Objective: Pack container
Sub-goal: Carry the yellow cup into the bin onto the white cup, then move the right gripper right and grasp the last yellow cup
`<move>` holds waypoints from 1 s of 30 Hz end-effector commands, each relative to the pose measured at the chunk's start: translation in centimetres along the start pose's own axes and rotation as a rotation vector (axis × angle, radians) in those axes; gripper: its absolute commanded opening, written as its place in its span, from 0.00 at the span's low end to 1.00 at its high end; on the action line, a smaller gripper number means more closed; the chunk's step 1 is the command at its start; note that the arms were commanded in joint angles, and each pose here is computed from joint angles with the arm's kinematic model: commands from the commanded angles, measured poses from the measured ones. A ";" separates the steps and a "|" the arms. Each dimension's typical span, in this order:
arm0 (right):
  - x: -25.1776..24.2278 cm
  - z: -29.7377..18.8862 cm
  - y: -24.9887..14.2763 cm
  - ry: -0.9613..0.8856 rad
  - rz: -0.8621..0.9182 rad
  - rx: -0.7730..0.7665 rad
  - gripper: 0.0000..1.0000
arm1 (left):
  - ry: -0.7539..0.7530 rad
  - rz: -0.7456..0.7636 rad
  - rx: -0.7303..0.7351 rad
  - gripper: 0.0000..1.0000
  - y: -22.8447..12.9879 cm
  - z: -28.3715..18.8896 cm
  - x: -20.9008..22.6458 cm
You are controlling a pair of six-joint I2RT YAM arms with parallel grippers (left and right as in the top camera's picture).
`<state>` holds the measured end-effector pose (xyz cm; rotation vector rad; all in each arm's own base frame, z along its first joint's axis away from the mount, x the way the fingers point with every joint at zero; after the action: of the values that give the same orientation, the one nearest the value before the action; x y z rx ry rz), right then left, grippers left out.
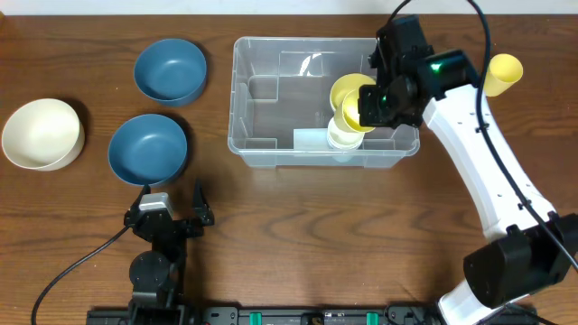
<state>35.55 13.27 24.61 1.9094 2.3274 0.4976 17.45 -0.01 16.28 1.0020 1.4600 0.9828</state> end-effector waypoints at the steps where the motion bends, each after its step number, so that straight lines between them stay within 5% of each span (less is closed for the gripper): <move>1: 0.2 1.2 -0.6 0.004 0.003 0.011 0.01 | 0.031 0.010 0.043 0.98 -1.3 0.1 0.6; 4: 0.1 2.0 -0.6 0.007 0.002 0.006 0.05 | 0.031 0.010 0.043 0.98 -1.3 0.1 0.6; 5: 0.1 2.2 -0.6 0.008 0.001 0.003 0.18 | 0.031 0.010 0.043 0.98 -1.3 0.1 0.6; 7: 0.2 2.2 -0.4 0.011 -0.007 -0.008 0.67 | 0.031 0.010 0.043 0.98 -1.3 0.1 0.6; 9: 0.5 2.1 0.0 0.043 -0.046 -0.031 0.84 | 0.031 0.010 0.043 0.98 -1.3 0.1 0.6; 20: -0.9 -6.0 4.6 0.045 -0.012 -0.260 0.85 | 0.031 0.010 0.043 0.98 -1.3 0.1 0.6; 30: -18.5 -9.3 4.8 -0.282 0.511 -0.401 0.84 | 0.031 0.010 0.043 0.98 -1.3 0.1 0.6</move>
<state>41.34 -1.44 32.68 2.0805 1.6479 0.7089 17.45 -0.01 16.28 1.0020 1.4600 0.9828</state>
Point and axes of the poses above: each gripper's point midway between its finger pads, its own z axis out along the fingers, its own x axis along the line the jaws close on, y = z × x, the point moved 7 cm from there along -z, back along the fingers, and after that the axes turned 10 degrees about -z, right-handed, at the moved point
